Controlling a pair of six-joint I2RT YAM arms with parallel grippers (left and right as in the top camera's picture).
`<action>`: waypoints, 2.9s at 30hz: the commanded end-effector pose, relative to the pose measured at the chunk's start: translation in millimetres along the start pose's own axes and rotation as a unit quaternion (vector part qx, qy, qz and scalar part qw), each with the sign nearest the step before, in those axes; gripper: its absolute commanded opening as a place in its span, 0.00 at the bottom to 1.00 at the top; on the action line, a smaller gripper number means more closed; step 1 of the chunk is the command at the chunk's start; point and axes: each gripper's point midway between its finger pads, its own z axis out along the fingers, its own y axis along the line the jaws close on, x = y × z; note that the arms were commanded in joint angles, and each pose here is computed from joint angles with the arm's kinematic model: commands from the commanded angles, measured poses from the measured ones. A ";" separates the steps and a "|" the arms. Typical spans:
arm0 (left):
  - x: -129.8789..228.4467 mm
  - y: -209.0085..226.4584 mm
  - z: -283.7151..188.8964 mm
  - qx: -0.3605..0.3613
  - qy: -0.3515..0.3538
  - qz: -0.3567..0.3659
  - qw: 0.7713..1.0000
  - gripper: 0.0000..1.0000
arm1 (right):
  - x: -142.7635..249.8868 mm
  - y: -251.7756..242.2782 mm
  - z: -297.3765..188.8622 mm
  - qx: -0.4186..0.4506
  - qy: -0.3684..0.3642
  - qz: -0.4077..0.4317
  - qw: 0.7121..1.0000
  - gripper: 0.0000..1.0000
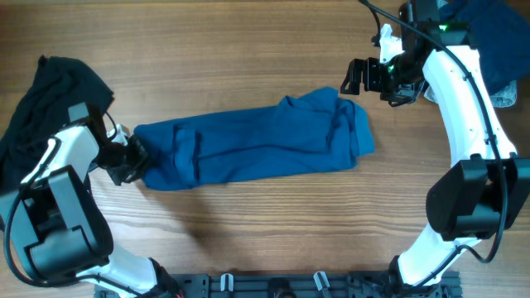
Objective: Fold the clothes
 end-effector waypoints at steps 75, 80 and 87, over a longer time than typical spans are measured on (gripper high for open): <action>80.1 -131.4 -5.7 -0.224 0.041 0.125 0.966 0.85 | 4.1 3.7 -6.3 -0.001 0.005 0.014 1.000 1.00; 91.5 -122.8 18.8 -0.291 0.043 0.138 0.946 0.83 | 4.9 3.6 -6.3 -0.001 0.007 0.015 1.000 1.00; 71.7 -92.8 10.6 -0.386 0.008 0.145 0.911 0.50 | 7.7 3.3 -6.3 0.000 0.012 0.015 1.000 1.00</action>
